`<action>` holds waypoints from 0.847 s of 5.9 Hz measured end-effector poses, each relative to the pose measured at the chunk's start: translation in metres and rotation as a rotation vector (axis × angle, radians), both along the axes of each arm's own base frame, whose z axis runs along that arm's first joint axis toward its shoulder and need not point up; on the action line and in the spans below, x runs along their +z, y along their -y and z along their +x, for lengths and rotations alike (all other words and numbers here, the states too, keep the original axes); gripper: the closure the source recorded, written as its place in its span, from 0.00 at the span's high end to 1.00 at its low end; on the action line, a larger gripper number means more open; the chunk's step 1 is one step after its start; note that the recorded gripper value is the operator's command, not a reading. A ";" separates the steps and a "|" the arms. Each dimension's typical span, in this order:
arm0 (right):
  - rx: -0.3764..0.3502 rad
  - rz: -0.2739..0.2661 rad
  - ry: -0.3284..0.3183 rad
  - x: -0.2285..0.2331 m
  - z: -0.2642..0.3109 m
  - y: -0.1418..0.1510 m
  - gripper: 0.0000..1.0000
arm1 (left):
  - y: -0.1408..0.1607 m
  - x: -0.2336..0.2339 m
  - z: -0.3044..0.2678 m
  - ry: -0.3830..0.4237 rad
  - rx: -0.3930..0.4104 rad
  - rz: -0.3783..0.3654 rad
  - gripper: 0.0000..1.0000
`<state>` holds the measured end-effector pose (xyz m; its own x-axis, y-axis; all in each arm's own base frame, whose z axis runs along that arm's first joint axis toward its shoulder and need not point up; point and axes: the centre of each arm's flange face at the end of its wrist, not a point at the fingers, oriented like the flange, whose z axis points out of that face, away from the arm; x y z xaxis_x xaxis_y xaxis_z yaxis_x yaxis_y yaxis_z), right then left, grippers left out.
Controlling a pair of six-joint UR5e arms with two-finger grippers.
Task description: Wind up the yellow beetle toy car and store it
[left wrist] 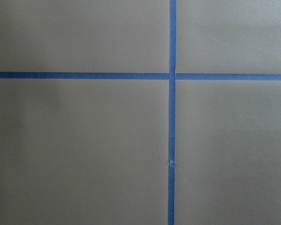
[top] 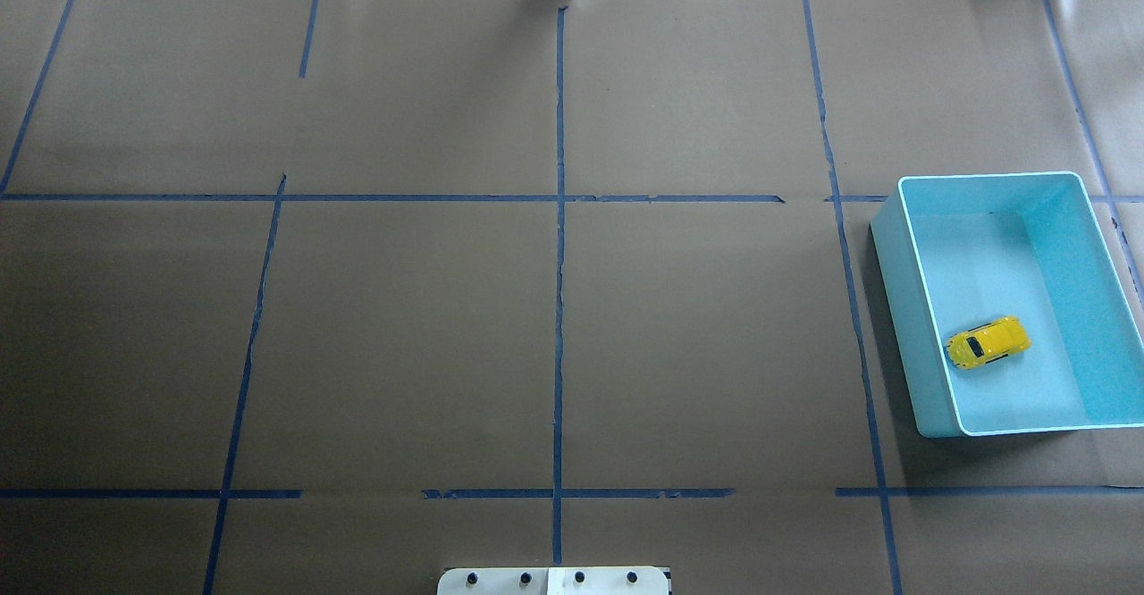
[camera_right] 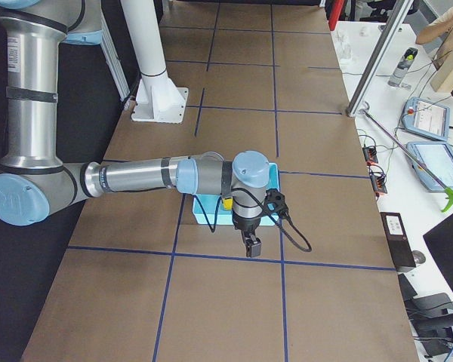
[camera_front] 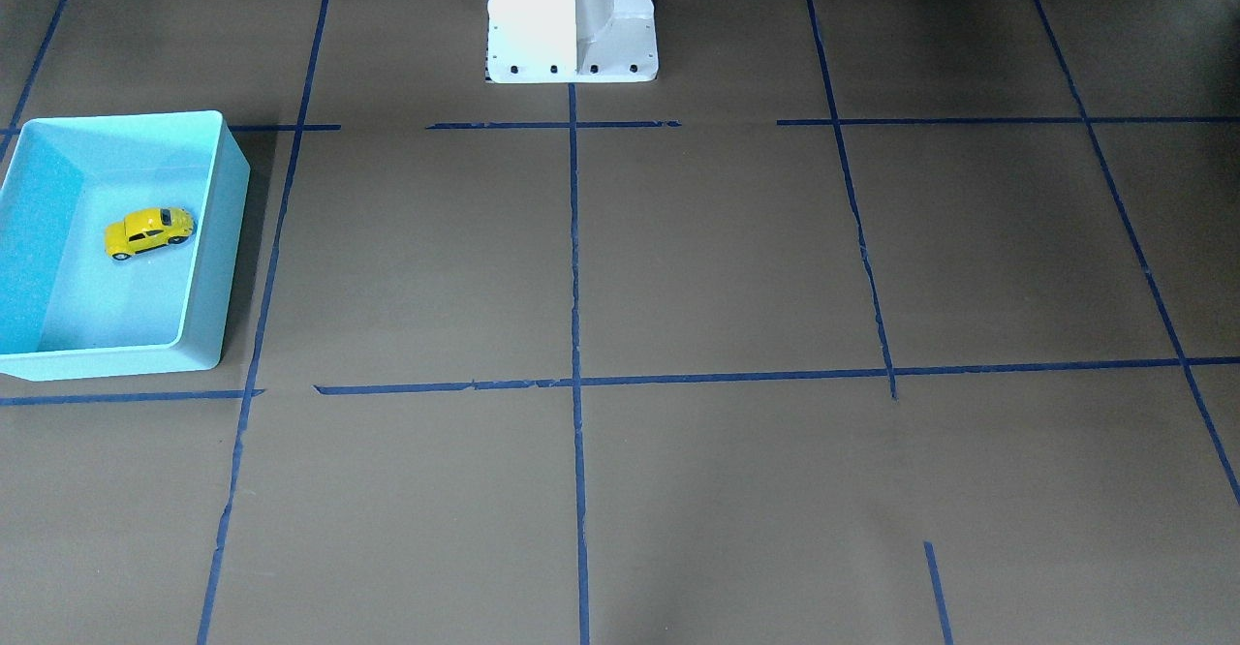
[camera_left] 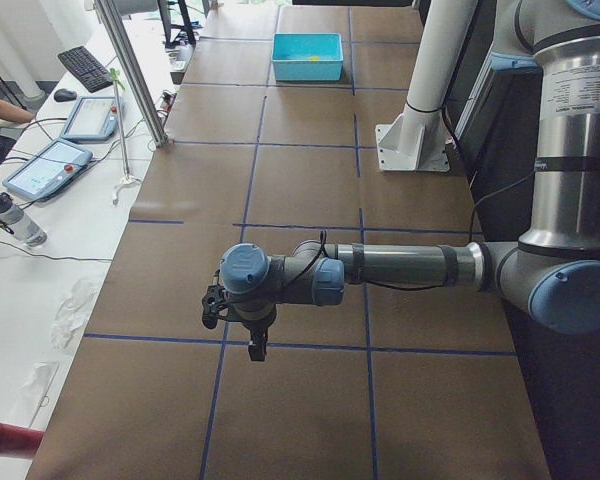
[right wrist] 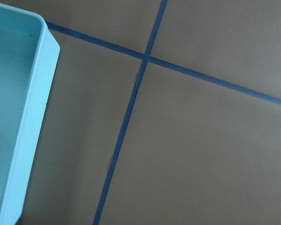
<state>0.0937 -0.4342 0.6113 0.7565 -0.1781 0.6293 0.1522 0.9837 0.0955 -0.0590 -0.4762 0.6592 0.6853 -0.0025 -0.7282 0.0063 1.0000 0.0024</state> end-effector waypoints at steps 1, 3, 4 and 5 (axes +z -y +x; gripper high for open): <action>0.136 -0.151 0.050 0.002 0.004 -0.006 1.00 | 0.000 0.000 0.000 0.000 0.000 0.000 1.00; 0.286 -0.280 0.084 0.005 0.005 -0.009 1.00 | 0.000 0.000 0.000 0.000 -0.001 0.000 1.00; 0.300 -0.241 0.087 0.020 0.005 -0.006 1.00 | 0.000 0.000 0.000 0.000 0.000 0.001 1.00; 0.303 -0.191 0.089 0.037 0.005 -0.004 1.00 | 0.001 -0.001 0.001 0.000 0.001 0.002 1.00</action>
<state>0.0992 -0.4302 0.6487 0.6977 0.1722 0.6954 -0.1493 0.9843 -0.0940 -0.0581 -0.4776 0.6579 0.6853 -0.0001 -0.7283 0.0054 1.0000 0.0049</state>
